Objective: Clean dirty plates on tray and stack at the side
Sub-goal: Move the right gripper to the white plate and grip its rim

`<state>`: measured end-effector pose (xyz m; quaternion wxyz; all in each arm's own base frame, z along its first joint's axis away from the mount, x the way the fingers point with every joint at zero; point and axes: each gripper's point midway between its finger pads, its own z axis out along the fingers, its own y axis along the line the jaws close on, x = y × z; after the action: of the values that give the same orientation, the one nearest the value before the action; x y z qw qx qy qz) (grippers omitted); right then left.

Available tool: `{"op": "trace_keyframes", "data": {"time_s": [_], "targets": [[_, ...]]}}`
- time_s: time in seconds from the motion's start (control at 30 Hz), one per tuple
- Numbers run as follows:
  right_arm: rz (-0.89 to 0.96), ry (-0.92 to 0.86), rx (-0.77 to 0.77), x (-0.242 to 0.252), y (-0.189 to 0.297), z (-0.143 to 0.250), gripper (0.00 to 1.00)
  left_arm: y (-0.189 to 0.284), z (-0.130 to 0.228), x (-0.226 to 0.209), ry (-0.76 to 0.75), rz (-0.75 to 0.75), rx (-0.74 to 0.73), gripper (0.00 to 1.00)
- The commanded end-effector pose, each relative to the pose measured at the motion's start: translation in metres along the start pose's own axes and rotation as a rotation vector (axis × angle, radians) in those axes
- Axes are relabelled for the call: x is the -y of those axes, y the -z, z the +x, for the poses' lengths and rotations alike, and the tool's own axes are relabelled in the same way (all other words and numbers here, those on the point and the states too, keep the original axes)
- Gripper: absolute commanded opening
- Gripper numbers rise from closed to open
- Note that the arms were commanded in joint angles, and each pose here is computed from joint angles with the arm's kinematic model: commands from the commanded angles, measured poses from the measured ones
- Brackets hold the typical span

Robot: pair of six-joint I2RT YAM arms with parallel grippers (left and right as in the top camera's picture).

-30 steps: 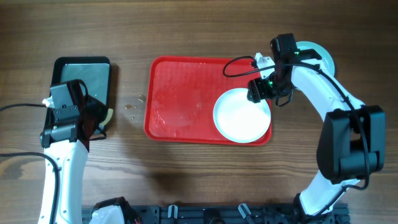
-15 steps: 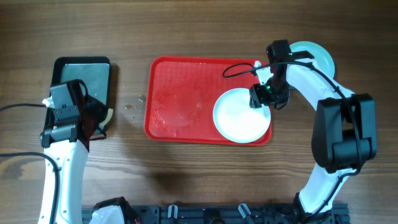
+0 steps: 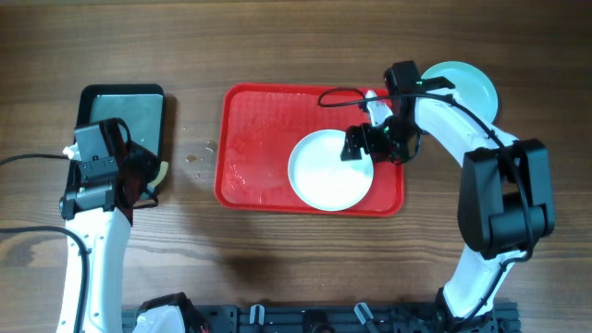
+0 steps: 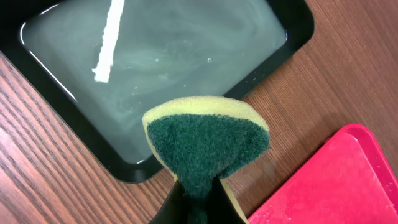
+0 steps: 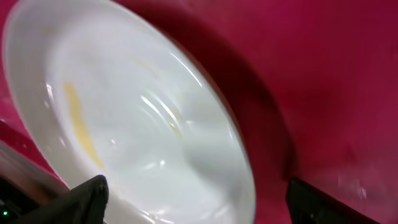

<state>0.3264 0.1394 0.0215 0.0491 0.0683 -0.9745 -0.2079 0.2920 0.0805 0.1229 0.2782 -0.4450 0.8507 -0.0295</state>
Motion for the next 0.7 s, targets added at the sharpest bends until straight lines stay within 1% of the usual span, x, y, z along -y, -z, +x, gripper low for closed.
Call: {"op": "trace_keyframes", "data": {"time_s": [0.0,0.03,0.07,0.1,0.17,0.27,0.43,0.5,0.53,0.6,0.67], "targets": [[0.111,-0.071,-0.066,0.018,-0.003,0.016,0.88,0.001,-0.001,0.000,0.014,0.008,0.006,0.04],[0.111,-0.076,-0.071,0.017,-0.004,0.017,0.81,0.001,-0.002,0.001,0.015,0.010,0.009,0.04],[0.111,-0.071,-0.074,0.015,-0.004,0.017,0.68,0.001,-0.003,0.001,0.015,0.013,0.012,0.04],[0.113,-0.062,-0.077,0.012,-0.006,0.018,0.59,0.001,-0.003,0.002,0.015,0.014,0.013,0.04],[0.115,-0.037,-0.075,0.005,-0.009,0.018,0.44,0.001,-0.002,0.001,0.015,0.012,0.012,0.04],[0.127,-0.028,-0.056,-0.002,-0.014,0.013,0.41,0.001,-0.002,0.001,0.014,0.013,0.010,0.04],[0.233,-0.025,-0.044,0.007,-0.015,0.012,0.39,0.001,0.000,0.004,0.014,0.030,-0.003,0.04],[0.238,-0.016,-0.031,0.006,-0.016,0.009,0.34,0.001,0.000,0.004,0.014,0.030,-0.003,0.04],[0.237,-0.018,-0.021,0.005,-0.016,0.007,0.29,0.001,0.000,0.004,0.014,0.031,-0.003,0.04],[0.271,-0.061,0.013,0.011,-0.016,0.001,0.23,0.001,0.002,0.006,0.014,0.041,-0.014,0.04],[0.314,-0.106,0.036,0.020,-0.018,0.000,0.23,0.001,0.006,0.011,0.013,0.067,-0.037,0.04]]}}
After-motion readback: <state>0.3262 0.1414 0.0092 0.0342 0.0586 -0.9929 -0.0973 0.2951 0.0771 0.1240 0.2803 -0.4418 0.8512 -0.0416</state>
